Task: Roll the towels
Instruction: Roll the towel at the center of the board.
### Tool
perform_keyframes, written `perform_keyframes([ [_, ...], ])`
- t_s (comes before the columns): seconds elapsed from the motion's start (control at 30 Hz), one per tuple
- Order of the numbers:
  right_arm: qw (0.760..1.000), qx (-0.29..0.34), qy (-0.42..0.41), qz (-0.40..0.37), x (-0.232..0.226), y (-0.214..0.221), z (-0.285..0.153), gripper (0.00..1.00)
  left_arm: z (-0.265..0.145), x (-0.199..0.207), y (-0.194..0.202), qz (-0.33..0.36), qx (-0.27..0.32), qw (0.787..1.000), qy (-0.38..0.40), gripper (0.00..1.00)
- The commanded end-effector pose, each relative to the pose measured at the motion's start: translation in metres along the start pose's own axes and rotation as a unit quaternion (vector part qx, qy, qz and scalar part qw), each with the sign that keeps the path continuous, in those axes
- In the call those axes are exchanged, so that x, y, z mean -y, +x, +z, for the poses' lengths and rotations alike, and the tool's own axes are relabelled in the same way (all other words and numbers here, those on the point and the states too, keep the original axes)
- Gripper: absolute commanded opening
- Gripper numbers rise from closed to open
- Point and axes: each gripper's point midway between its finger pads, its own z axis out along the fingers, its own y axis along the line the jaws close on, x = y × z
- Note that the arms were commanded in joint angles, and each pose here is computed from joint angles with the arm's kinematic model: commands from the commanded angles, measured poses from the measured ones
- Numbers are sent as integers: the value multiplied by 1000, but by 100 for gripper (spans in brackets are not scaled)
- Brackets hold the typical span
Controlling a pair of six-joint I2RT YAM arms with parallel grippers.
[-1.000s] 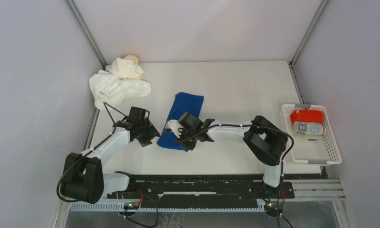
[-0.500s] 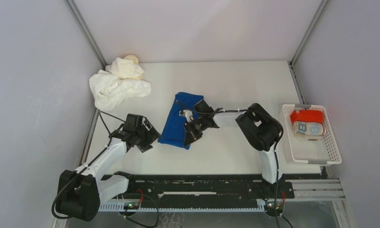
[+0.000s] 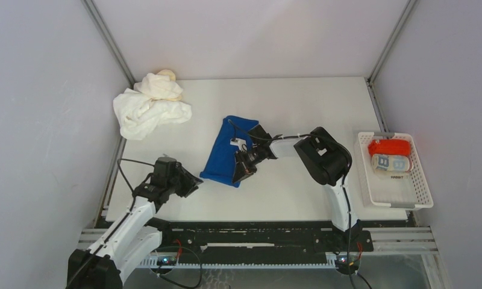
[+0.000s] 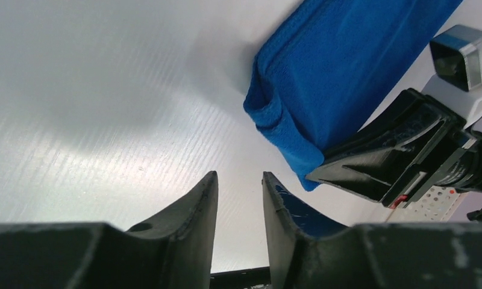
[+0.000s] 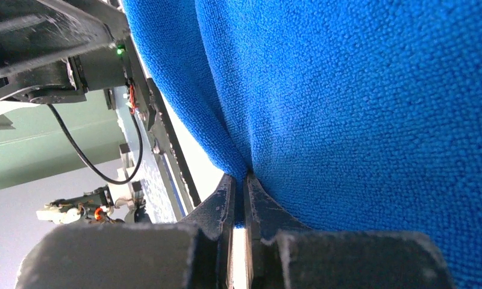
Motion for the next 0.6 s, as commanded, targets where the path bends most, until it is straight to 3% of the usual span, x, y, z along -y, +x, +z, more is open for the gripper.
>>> perform_keyframes([
  [0.0,1000,13,18,-1,6,-13,0,0,7,9,9,-4,-11,999,31,34],
  [0.17,1000,11,22,1,8,-12,1,0,20,18,18,16,-29,999,32,32],
  [0.57,1000,3,22,1,9,-7,4,0,31,51,-14,19,1,998,52,36],
])
